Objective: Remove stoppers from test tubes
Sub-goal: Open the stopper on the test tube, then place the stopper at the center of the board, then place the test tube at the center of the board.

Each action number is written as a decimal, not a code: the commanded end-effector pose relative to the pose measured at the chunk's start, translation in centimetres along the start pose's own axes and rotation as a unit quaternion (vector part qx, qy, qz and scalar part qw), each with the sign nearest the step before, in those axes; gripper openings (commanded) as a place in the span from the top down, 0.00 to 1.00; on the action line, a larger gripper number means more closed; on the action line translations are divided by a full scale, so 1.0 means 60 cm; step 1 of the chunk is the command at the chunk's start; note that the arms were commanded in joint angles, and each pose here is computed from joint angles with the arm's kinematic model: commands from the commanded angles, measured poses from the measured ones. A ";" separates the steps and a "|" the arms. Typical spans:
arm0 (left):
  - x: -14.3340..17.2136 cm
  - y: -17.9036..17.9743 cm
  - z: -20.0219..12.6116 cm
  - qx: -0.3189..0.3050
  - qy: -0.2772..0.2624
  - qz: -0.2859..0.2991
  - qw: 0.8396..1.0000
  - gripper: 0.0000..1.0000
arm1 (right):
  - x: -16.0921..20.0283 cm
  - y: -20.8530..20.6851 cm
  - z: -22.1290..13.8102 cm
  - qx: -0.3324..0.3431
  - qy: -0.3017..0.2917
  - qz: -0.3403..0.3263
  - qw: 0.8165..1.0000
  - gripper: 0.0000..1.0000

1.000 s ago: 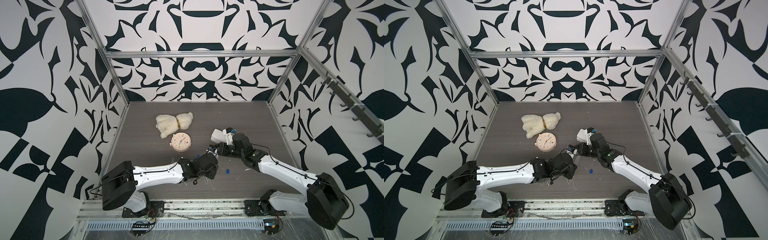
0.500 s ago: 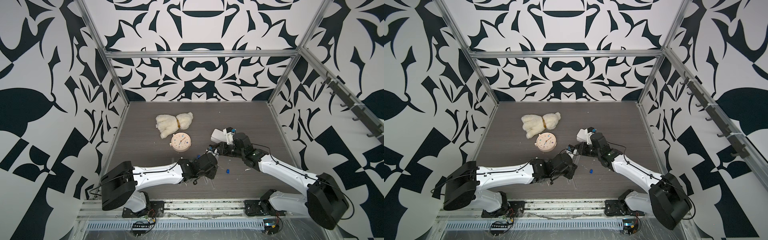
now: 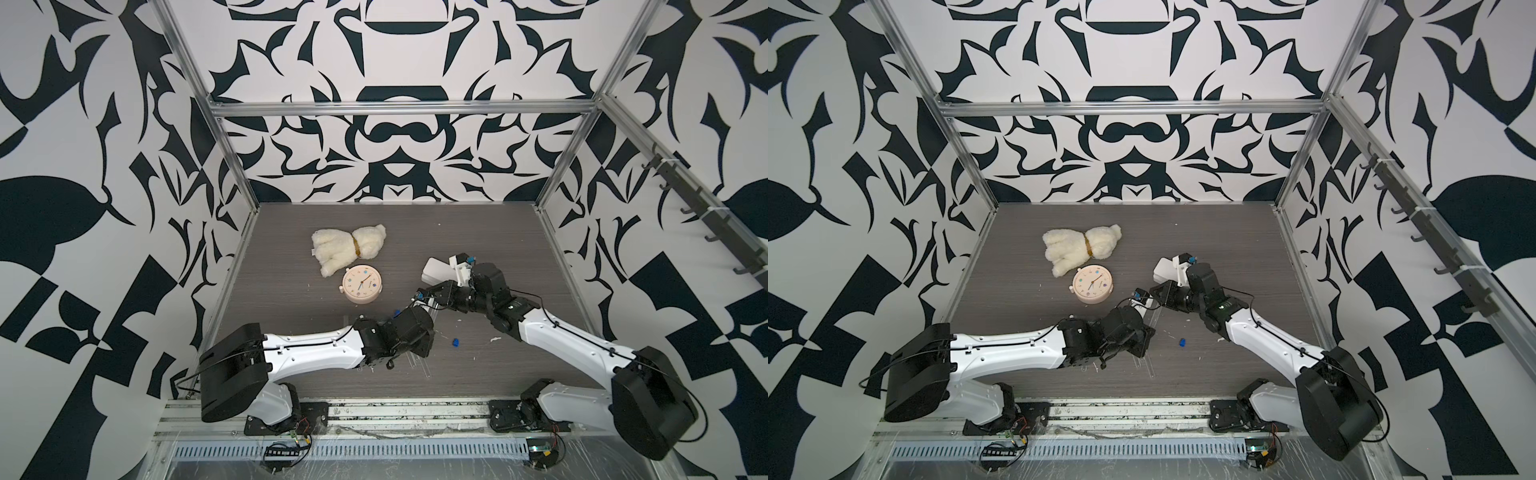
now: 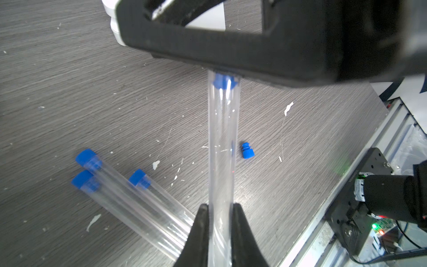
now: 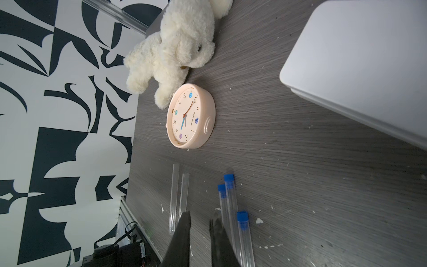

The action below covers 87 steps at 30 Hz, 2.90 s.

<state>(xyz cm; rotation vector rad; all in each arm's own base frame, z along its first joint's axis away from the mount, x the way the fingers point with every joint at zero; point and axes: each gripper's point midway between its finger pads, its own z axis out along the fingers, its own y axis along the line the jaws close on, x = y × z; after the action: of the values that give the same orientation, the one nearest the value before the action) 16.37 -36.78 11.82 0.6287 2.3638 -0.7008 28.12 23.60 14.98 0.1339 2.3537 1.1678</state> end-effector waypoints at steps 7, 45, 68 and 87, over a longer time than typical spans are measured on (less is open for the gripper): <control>0.046 0.029 -0.001 -0.029 0.047 0.003 0.998 0.89 | -0.062 0.012 -0.022 0.023 -0.070 -0.062 0.995 0.91; 0.051 0.034 0.000 -0.034 0.051 0.004 0.998 0.89 | -0.084 0.031 -0.028 -0.011 -0.078 -0.034 0.996 0.95; 0.048 0.141 -0.068 -0.159 0.015 -0.054 0.986 0.89 | -0.107 -0.078 -0.114 0.103 -0.133 -0.030 0.985 0.95; 0.111 0.240 -0.074 -0.244 0.070 -0.148 0.956 0.89 | -0.063 -0.188 -0.140 0.200 -0.147 -0.009 0.969 0.95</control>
<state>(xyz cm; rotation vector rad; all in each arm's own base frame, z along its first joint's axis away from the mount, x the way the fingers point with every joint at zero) 18.32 -21.96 6.85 0.1387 2.6088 -0.2011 28.57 9.90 11.69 0.4085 2.3145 0.6371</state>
